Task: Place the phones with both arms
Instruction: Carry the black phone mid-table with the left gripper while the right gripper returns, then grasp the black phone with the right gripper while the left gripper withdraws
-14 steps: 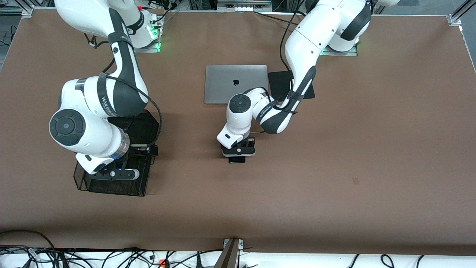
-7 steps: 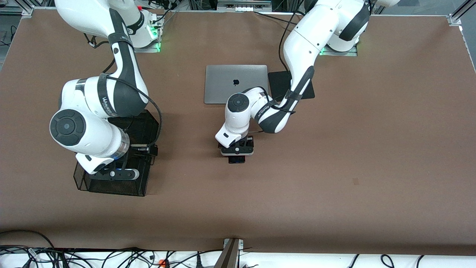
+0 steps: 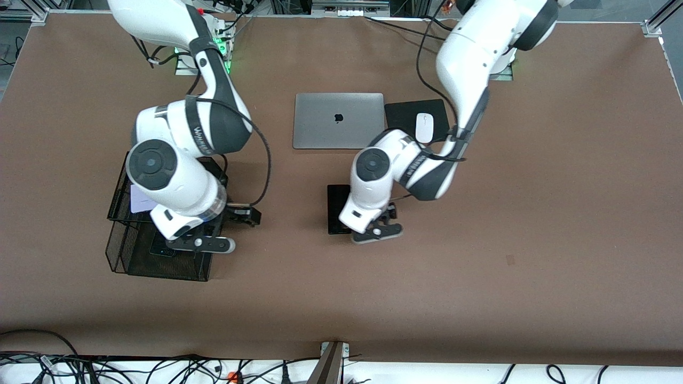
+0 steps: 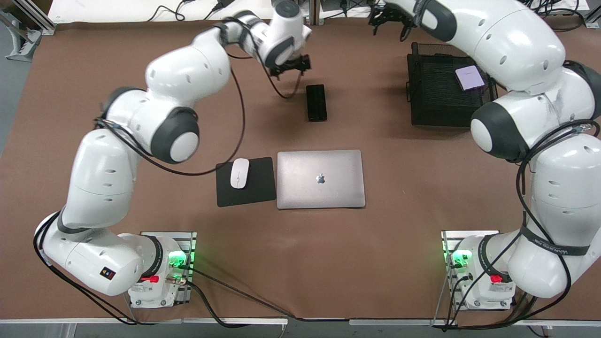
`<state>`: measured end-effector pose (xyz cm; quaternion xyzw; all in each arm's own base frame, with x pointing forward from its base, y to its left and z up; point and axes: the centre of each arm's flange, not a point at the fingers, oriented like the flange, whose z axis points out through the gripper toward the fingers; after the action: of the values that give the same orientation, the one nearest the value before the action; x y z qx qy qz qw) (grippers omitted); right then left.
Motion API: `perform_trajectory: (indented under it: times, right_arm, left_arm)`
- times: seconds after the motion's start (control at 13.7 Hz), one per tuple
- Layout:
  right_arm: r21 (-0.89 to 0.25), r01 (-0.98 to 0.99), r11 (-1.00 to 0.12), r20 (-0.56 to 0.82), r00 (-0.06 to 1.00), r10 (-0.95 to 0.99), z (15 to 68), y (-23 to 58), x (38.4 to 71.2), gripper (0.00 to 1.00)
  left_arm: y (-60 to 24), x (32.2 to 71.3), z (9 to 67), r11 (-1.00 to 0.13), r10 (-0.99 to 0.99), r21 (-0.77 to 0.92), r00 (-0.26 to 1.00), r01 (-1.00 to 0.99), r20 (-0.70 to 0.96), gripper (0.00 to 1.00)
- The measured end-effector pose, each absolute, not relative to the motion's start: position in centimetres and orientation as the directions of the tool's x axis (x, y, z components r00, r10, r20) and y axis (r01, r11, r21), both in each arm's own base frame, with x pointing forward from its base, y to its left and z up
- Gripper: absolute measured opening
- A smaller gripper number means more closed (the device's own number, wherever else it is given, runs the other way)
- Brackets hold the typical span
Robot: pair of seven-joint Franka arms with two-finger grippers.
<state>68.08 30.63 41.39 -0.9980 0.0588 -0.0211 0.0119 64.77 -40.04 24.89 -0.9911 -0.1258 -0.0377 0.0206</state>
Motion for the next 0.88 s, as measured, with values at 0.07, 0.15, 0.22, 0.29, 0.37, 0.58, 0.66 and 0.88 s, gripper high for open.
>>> perform_trajectory:
  times: [0.07,0.15,0.22,0.29,0.37,0.58,0.66,0.88]
  right_arm:
    - [-0.040,-0.146,-0.988,0.063,0.987,-0.149,40.7,33.1,67.5,1.00]
    - [-0.057,-0.172,-0.983,0.091,0.980,-0.177,39.8,35.8,66.8,1.00]
    - [-0.077,-0.188,-0.979,0.121,0.973,-0.196,38.4,38.8,65.8,1.00]
    - [-0.092,-0.189,-0.978,0.147,0.969,-0.201,36.6,41.8,64.7,1.00]
    - [-0.100,-0.176,-0.979,0.168,0.967,-0.191,34.4,44.7,63.5,1.00]
    - [-0.087,-0.114,-0.990,0.209,0.969,-0.130,27.3,49.8,60.5,1.00]
    - [-0.074,-0.093,-0.993,0.215,0.971,-0.107,25.3,50.3,60.2,1.00]
    - [-0.025,-0.011,-1.000,0.210,0.977,-0.016,21.5,50.1,59.9,1.00]
  left_arm:
    - [-36.9,65.6,25.5,-0.967,0.242,-0.062,0.969,0.245,0.057,1.00]
    - [-33.5,66.2,26.3,-0.969,0.227,-0.095,0.974,0.228,0.027,1.00]
    - [-29.8,66.8,27.3,-0.971,0.207,-0.124,0.978,0.205,-0.005,1.00]
    - [-26.1,67.2,28.7,-0.973,0.184,-0.145,0.982,0.177,-0.035,1.00]
    - [-22.3,67.4,30.6,-0.977,0.155,-0.160,0.986,0.143,-0.065,1.00]
    - [-12.5,67.1,37.2,-0.984,0.085,-0.167,0.988,0.063,-0.127,1.00]
    - [-10.0,66.8,39.6,-0.987,0.067,-0.157,0.989,0.046,-0.133,1.00]
    - [-3.5,65.3,46.6,-0.997,0.027,-0.076,0.993,0.018,-0.117,1.00]
